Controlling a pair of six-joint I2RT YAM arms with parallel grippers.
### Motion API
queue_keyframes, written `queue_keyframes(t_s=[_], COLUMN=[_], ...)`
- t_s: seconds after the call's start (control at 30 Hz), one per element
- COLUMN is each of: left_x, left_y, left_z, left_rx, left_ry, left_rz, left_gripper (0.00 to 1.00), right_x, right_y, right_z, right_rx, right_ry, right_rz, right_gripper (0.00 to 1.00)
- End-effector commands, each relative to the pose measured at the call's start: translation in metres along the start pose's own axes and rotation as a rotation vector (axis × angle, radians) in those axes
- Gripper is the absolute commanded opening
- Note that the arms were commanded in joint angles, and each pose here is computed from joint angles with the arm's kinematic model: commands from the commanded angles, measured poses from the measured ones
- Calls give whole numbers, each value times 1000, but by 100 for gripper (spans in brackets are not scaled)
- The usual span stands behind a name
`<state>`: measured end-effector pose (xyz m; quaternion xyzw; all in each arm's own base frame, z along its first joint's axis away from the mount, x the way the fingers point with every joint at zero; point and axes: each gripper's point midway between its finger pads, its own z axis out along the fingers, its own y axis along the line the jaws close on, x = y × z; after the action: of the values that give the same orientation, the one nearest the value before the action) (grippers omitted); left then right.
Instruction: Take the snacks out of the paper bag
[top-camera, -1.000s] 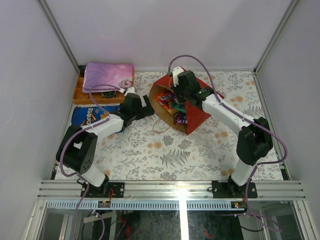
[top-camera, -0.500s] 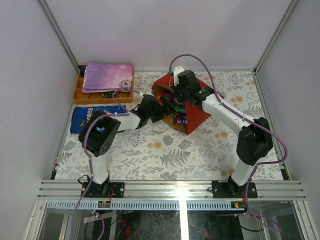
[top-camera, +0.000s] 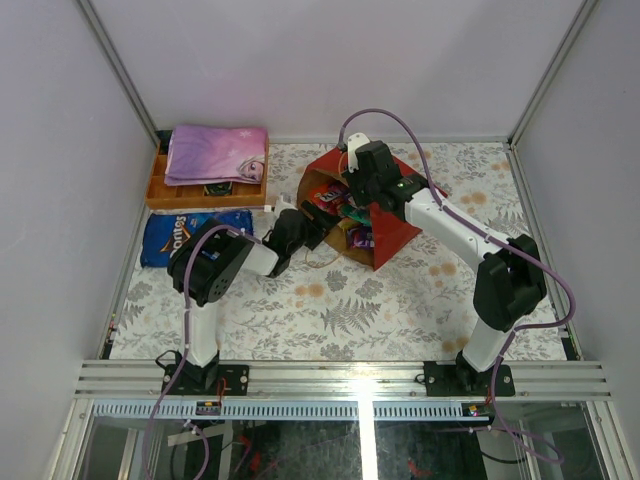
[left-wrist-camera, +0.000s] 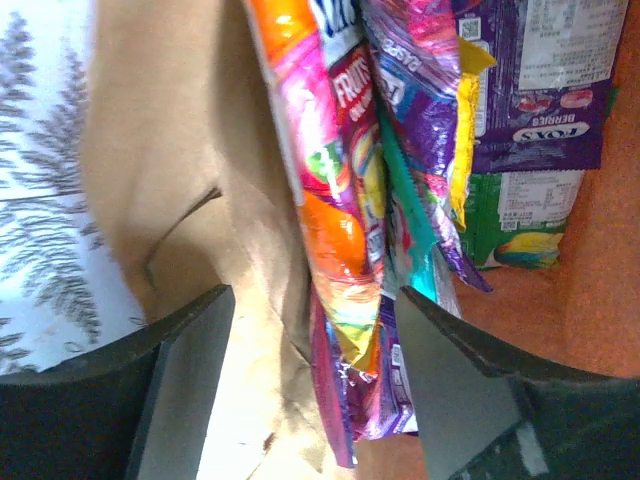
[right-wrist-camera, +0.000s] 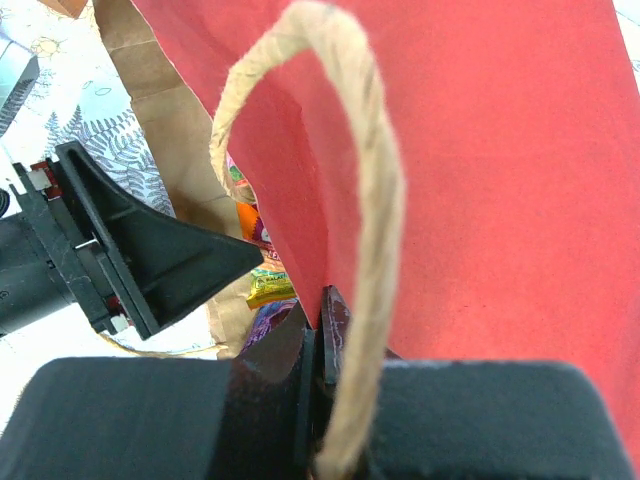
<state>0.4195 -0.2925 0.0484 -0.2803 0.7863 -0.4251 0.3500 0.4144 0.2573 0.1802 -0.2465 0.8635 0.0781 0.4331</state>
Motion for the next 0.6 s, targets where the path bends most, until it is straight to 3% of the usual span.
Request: queue_keyframes(t_s=[0.0, 0.17, 0.4, 0.47, 0.57], left_x=[-25, -26, -31, -32, -33], left_y=[-9, 0, -5, -8, -23], left_z=[-3, 9, 32, 38, 38], left_rx=[130, 137, 127, 133, 170], left_ry=[-132, -105, -114, -111, -95], left_rz=[-170, -228, -191, -183, -140], left_gripper=[63, 60, 56, 48, 27], right_x=[-47, -46, -47, -47, -46], right_y=[7, 8, 8, 7, 5], right_z=[-27, -26, -26, -26, -23], right_rx=[-42, -47, -47, -42, -28], right_ry=[-161, -159, -160, -162, -156], right_rz=[36, 36, 36, 36, 33], right_gripper=[5, 5, 5, 4, 5])
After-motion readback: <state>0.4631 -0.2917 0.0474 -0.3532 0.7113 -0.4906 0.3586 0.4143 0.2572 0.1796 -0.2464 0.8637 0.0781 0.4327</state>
